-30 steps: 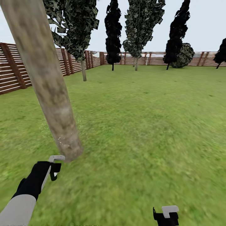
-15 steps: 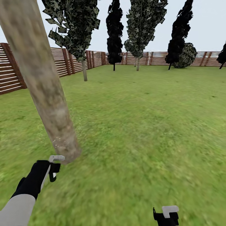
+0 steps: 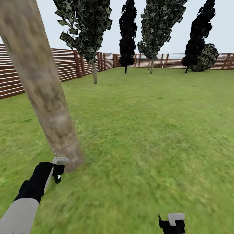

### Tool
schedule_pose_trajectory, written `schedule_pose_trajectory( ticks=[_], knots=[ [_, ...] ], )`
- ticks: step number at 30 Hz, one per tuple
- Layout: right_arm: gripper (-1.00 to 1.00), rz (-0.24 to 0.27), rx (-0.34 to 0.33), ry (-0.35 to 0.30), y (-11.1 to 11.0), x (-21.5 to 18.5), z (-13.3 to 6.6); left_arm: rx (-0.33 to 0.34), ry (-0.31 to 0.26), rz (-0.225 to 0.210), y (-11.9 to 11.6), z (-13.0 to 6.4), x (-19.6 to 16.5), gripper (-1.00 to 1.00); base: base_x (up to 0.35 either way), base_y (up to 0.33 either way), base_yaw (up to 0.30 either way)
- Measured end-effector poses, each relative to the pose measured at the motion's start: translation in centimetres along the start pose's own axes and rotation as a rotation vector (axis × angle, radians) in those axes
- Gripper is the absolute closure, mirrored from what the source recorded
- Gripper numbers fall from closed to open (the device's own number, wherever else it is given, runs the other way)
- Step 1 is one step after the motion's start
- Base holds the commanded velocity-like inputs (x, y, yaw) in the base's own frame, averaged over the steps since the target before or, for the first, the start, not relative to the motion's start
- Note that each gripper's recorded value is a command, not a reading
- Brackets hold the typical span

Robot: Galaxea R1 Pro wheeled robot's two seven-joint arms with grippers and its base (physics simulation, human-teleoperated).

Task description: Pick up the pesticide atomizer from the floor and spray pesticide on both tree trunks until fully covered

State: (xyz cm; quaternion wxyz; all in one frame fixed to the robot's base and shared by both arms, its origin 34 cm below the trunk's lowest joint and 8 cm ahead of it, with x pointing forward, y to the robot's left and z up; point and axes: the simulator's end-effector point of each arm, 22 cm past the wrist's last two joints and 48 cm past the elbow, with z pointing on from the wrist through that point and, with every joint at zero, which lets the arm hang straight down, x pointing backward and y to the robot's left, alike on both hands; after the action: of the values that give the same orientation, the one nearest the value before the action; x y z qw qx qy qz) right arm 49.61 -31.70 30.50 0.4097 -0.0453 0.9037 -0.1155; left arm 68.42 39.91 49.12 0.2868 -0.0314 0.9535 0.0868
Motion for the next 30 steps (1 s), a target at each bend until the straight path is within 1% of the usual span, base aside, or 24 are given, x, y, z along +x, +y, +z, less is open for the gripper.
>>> schedule_pose_trajectory(
  ticks=[3,4,5,6,8,9,11,15,20,27,30],
  knots=[
    [-1.00,0.000,0.000,0.000,0.0,0.0,0.0,-0.047,-0.016,0.004,3.5,-0.5,-0.8,1.00,0.163,-0.106,0.106],
    [-1.00,0.000,0.000,0.000,0.0,0.0,0.0,-0.041,-0.022,0.005,3.7,-0.6,-1.0,1.00,0.021,-0.012,0.257],
    [-1.00,0.000,0.000,0.000,0.0,0.0,0.0,-0.032,-0.043,0.005,3.3,-1.0,-1.9,1.00,0.009,-0.005,0.269],
    [-1.00,0.000,0.000,0.000,0.0,0.0,0.0,-0.034,-0.065,0.008,3.4,-1.5,-2.8,1.00,0.004,-0.002,0.273],
    [-1.00,0.000,0.000,0.000,0.0,0.0,0.0,-0.040,-0.087,0.009,3.6,-2.1,-3.8,1.00,0.001,-0.001,0.276],
    [-1.00,0.000,0.000,0.000,0.0,0.0,0.0,-0.057,-0.086,0.011,4.4,-2.4,-4.0,1.00,0.000,0.000,0.277],
    [-1.00,0.000,0.000,0.000,0.0,0.0,0.0,-0.061,-0.084,0.006,4.8,-2.5,-4.1,1.00,0.000,0.000,0.188],
    [-1.00,0.000,0.000,0.000,0.0,0.0,0.0,-0.042,-0.083,0.004,3.6,-2.4,-4.0,1.00,0.077,-0.166,0.024],
    [-1.00,-0.002,0.001,0.000,-0.1,0.0,0.0,-0.052,-0.084,0.007,4.0,-2.4,-4.1,1.00,0.125,-0.248,0.001],
    [-1.00,-0.002,0.001,0.000,-0.1,0.0,0.0,-0.068,-0.074,0.004,4.7,-2.2,-3.3,1.00,0.249,-0.175,0.000],
    [-1.00,-0.002,0.001,0.000,-0.1,0.0,0.0,-0.087,-0.066,0.006,5.9,-2.2,-3.0,1.00,0.291,-0.124,0.000]
  ],
)
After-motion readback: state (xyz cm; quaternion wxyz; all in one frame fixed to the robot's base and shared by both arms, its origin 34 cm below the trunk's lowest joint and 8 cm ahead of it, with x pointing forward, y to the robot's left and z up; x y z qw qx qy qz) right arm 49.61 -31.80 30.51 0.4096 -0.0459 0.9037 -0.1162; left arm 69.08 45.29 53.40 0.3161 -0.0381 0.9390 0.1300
